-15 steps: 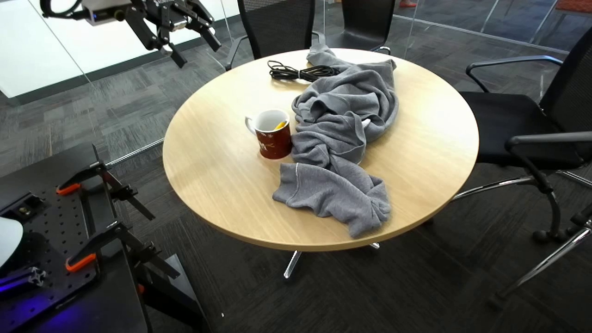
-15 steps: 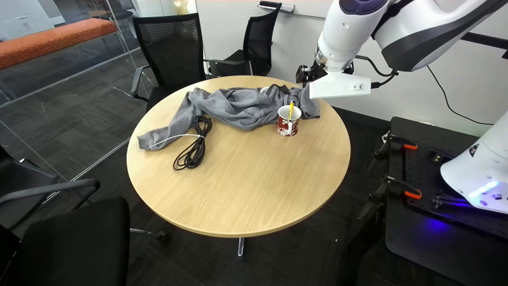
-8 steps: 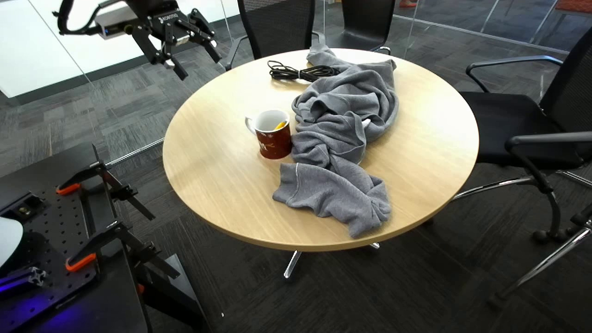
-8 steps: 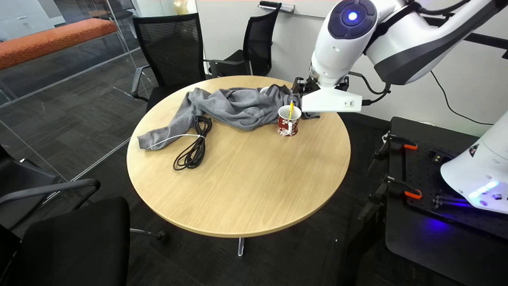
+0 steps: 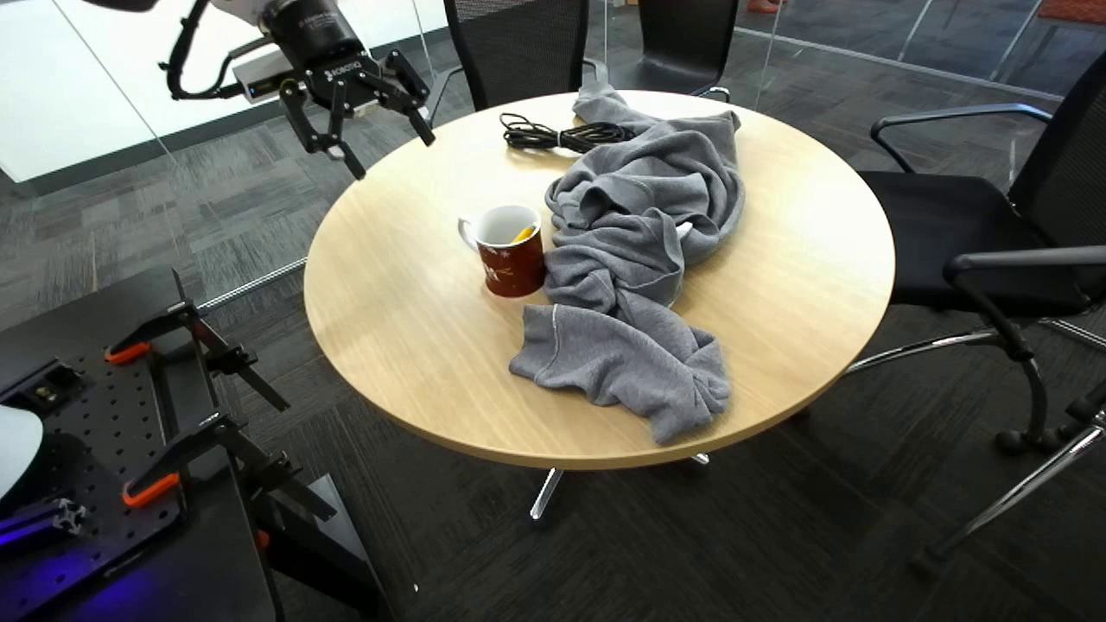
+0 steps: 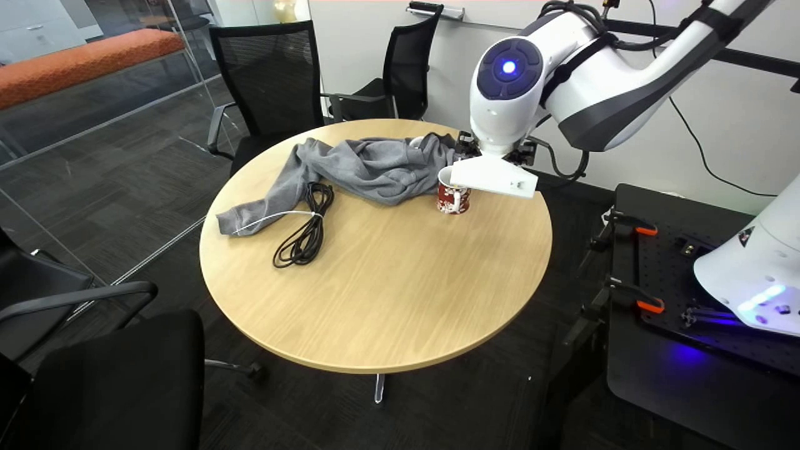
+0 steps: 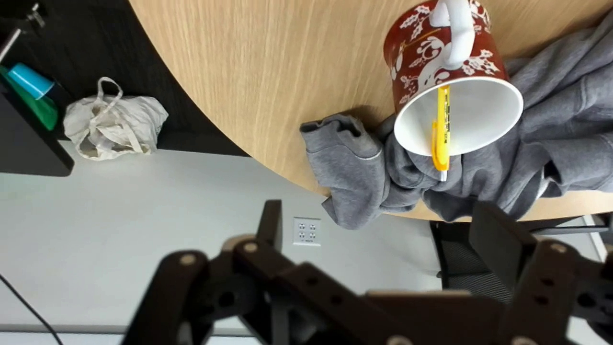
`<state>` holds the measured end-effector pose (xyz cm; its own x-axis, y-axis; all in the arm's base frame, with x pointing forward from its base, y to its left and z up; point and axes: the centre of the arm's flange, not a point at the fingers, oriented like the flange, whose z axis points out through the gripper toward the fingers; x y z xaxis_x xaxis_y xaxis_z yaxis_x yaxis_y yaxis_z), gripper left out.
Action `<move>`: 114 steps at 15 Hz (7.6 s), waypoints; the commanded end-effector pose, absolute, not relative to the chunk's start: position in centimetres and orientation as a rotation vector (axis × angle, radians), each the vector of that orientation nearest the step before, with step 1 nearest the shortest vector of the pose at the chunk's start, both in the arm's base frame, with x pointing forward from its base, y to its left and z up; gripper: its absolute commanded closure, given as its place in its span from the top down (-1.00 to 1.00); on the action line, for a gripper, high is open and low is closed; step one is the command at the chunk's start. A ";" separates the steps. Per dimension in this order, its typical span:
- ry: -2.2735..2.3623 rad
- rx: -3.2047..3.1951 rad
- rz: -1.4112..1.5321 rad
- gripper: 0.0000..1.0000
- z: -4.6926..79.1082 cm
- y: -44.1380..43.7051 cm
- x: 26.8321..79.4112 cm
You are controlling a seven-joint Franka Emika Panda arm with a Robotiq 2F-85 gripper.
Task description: Remove the marker out of the cup and put it on the table
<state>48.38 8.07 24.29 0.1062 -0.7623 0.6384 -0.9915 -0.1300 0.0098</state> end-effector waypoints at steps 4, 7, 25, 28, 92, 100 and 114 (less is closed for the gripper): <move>-1.791 1.853 0.757 1.00 22.1 6.7 51.2; -1.759 1.898 0.862 1.00 21.8 6.1 51.6; -1.681 1.984 0.920 1.00 20.0 5.4 52.5; -1.687 1.966 0.905 1.00 19.2 4.5 52.6; -1.743 1.960 0.792 -0.92 12.0 0.0 57.7; -1.723 1.958 0.859 -0.92 14.7 1.2 56.9; -1.607 1.994 1.163 -0.92 25.8 6.1 54.0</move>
<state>56.16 5.09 22.70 0.0387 -0.6689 0.7423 -0.9449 -0.2662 -0.1906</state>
